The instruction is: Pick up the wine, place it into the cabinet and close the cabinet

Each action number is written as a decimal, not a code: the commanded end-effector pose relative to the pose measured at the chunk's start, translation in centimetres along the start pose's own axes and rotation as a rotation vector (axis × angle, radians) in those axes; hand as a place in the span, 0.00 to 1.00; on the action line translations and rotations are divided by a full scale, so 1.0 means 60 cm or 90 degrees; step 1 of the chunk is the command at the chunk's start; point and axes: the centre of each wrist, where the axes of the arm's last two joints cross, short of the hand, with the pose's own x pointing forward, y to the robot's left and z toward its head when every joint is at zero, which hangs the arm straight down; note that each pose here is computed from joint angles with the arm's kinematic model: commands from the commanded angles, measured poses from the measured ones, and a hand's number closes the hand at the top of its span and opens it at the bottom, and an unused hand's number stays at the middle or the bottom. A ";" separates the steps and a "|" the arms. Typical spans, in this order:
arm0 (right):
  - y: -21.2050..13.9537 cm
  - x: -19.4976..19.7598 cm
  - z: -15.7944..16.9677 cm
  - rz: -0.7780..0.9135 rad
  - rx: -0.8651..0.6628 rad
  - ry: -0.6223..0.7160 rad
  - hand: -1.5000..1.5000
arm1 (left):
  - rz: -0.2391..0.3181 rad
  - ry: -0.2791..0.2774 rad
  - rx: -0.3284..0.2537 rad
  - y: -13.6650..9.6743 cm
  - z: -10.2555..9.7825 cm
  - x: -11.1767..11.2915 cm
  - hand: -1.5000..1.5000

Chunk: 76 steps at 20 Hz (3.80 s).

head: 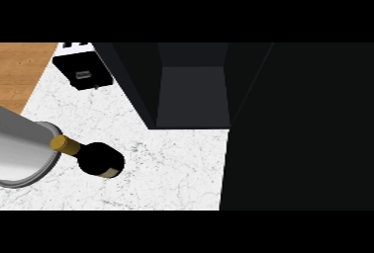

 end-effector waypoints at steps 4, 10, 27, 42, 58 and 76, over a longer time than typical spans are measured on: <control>-0.001 0.037 0.021 -0.006 0.018 -0.031 0.00 | 0.019 0.054 0.003 0.052 -0.007 -0.054 0.00; -0.024 0.047 0.024 0.003 0.019 -0.024 0.00 | 0.013 0.092 0.004 0.071 -0.013 -0.096 0.00; 0.001 0.058 0.036 -0.005 0.019 -0.029 0.00 | -0.008 0.093 0.037 0.149 -0.029 -0.211 0.00; -0.005 0.054 0.036 -0.004 0.019 -0.022 0.00 | -0.015 0.119 0.016 0.150 -0.020 -0.311 0.00; 0.021 0.048 -0.003 -0.019 0.009 -0.029 0.00 | 0.016 0.137 0.011 0.163 -0.015 -0.380 0.00; 0.008 0.064 0.014 0.002 0.032 -0.023 0.00 | 0.026 0.157 0.020 0.140 -0.032 -0.457 0.00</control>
